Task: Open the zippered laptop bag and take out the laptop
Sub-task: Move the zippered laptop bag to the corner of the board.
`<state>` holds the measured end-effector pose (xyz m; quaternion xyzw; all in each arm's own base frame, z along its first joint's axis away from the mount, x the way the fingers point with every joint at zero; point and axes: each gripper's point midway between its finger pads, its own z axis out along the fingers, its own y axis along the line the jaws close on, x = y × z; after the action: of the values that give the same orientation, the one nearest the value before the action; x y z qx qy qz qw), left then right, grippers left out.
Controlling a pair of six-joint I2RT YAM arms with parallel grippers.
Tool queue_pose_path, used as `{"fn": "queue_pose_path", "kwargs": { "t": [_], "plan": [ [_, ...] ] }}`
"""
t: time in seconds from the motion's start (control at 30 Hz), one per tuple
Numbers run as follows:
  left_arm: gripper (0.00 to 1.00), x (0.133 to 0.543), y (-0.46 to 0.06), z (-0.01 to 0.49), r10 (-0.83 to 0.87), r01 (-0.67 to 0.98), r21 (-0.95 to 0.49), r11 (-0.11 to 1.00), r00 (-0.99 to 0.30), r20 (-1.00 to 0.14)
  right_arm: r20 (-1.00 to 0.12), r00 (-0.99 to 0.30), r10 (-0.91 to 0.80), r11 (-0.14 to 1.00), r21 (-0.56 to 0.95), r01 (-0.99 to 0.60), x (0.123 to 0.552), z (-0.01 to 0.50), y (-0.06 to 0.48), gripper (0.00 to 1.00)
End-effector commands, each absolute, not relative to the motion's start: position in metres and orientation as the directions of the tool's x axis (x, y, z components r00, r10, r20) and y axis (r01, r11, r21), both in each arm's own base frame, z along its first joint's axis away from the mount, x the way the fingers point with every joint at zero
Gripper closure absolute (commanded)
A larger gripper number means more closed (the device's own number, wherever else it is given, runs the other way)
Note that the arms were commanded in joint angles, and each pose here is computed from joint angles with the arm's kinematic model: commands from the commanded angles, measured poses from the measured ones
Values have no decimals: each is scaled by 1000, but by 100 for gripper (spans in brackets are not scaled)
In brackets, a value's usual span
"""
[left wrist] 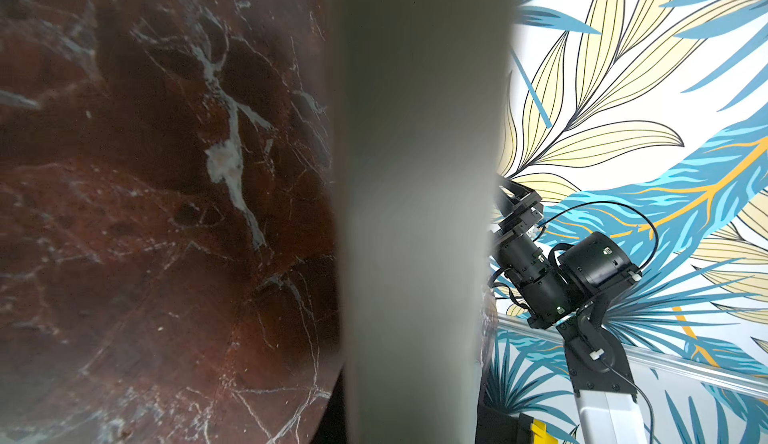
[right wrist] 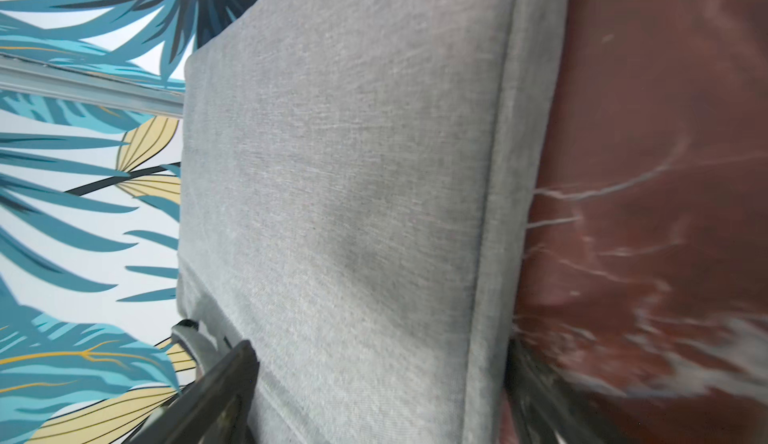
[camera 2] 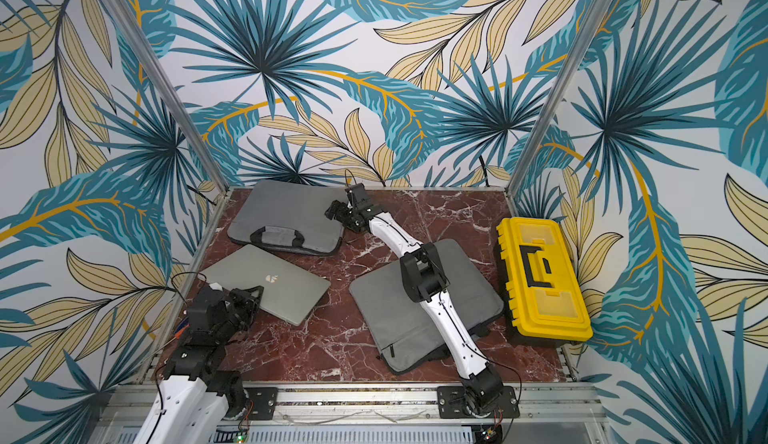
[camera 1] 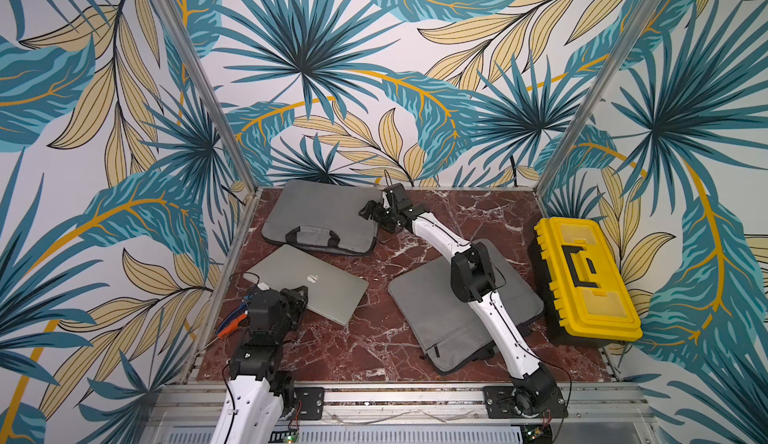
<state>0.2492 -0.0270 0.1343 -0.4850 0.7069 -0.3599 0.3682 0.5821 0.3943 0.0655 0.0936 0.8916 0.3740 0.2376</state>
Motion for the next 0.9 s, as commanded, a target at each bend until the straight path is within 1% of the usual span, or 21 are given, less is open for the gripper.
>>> {"fn": "queue_pose_path", "kwargs": {
  "t": [0.0, 0.1, 0.23, 0.4, 0.5, 0.67, 0.73, 0.87],
  "plan": [
    [100, 263, -18, 171, -965, -282, -928, 243, -168, -202, -307, -892, 331, 677, 736, -2, 574, 53, 409, 8],
    [100, 262, -9, 159, -973, -317, -921, 228, -121, -199, -322, -893, 315, 695, 719, -14, 572, 57, 407, 7],
    [100, 259, -1, 143, -984, -355, -918, 177, -67, -164, -347, -897, 275, 739, 672, -33, 565, 64, 397, 6],
    [100, 256, 5, 124, -992, -397, -910, 120, -19, -122, -401, -882, 247, 773, 630, -70, 557, 84, 385, 6],
    [95, 254, 7, 114, -995, -415, -905, 91, 3, -101, -429, -873, 232, 789, 608, -90, 551, 98, 377, 5],
    [82, 257, 8, 113, -993, -398, -911, 109, -1, -118, -469, -859, 208, 807, 578, -120, 540, 116, 365, 5],
    [80, 257, 7, 106, -993, -408, -907, 105, -1, -115, -482, -853, 199, 812, 569, -132, 534, 123, 361, 5],
    [80, 254, 7, 89, -995, -442, -893, 86, 3, -98, -511, -838, 192, 820, 552, -149, 524, 137, 351, 5]
  ]
}}
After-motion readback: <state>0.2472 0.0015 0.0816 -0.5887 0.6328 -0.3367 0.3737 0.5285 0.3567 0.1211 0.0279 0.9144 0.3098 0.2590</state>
